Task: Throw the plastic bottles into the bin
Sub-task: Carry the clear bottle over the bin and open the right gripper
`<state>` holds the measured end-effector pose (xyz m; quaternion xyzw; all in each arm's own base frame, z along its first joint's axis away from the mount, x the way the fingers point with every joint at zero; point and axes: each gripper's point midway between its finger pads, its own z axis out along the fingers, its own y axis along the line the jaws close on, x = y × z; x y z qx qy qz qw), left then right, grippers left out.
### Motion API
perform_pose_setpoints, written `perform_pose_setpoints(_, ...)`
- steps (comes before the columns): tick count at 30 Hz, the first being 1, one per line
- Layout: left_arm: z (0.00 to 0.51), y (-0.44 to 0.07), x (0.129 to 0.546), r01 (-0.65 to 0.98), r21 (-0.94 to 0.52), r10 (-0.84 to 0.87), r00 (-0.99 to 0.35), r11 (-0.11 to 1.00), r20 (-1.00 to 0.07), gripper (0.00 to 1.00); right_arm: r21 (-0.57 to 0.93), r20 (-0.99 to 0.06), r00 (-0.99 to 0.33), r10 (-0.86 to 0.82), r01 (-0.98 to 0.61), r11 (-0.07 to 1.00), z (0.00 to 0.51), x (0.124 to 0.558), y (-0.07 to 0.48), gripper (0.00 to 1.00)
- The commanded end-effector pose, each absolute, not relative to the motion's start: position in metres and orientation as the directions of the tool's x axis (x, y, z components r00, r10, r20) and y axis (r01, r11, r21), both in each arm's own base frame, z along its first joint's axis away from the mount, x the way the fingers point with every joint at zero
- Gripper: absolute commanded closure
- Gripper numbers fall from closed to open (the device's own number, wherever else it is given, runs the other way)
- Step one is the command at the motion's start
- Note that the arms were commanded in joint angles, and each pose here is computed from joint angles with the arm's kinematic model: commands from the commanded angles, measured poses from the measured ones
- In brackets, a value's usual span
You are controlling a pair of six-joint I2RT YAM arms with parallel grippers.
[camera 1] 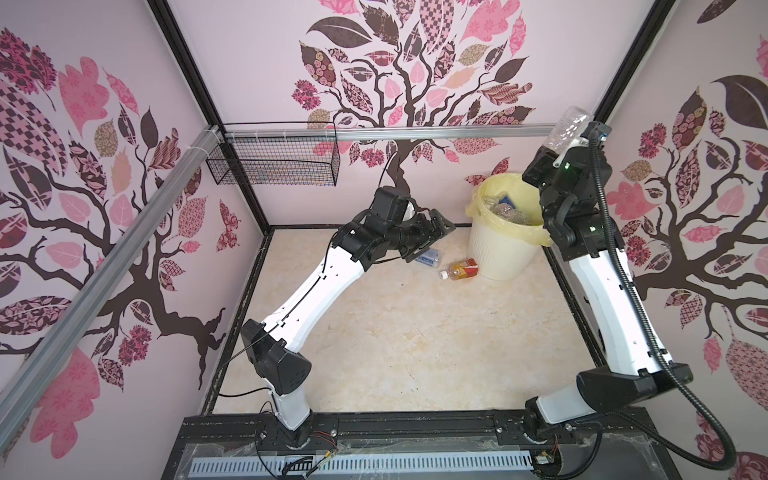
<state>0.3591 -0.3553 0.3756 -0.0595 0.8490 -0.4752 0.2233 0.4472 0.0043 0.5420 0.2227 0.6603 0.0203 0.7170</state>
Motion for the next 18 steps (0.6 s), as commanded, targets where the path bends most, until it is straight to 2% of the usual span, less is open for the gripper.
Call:
perform_pose_setpoints(1,0.373,-0.347,0.358,0.113,-0.823,-0.316,-0.887,0.557,-0.336,0.03,0.290,-0.946,-0.036,0.323,0.360,0.887,0.476,0.499,-0.017,0.47)
perform_pose_setpoints(3,0.372,-0.344,0.360,0.106,-0.824,-0.322,-0.887,0.556,-0.331,0.03,0.292,-0.926,-0.102,0.363,0.415,0.862,0.447,0.518,-0.038,0.41)
perform_pose_setpoints(4,0.371,-0.342,0.361,0.101,-0.824,-0.325,-0.887,0.557,-0.328,0.03,0.283,-0.916,-0.140,0.376,0.441,0.852,0.432,0.525,-0.045,0.34)
perform_pose_setpoints(6,0.370,-0.338,0.362,0.094,-0.826,-0.330,-0.887,0.556,-0.324,0.03,0.286,-0.916,-0.127,0.380,0.457,0.842,0.444,0.527,-0.054,0.17)
perform_pose_setpoints(10,0.353,-0.327,0.367,0.044,-0.821,-0.349,-0.891,0.569,-0.289,0.03,0.307,-0.928,-0.075,0.364,0.398,0.865,0.480,0.521,-0.046,0.01)
perform_pose_setpoints(18,0.334,-0.313,0.377,-0.030,-0.804,-0.384,-0.889,0.594,-0.250,0.03,0.299,-0.938,-0.064,0.341,0.351,0.887,0.502,0.503,-0.033,0.01)
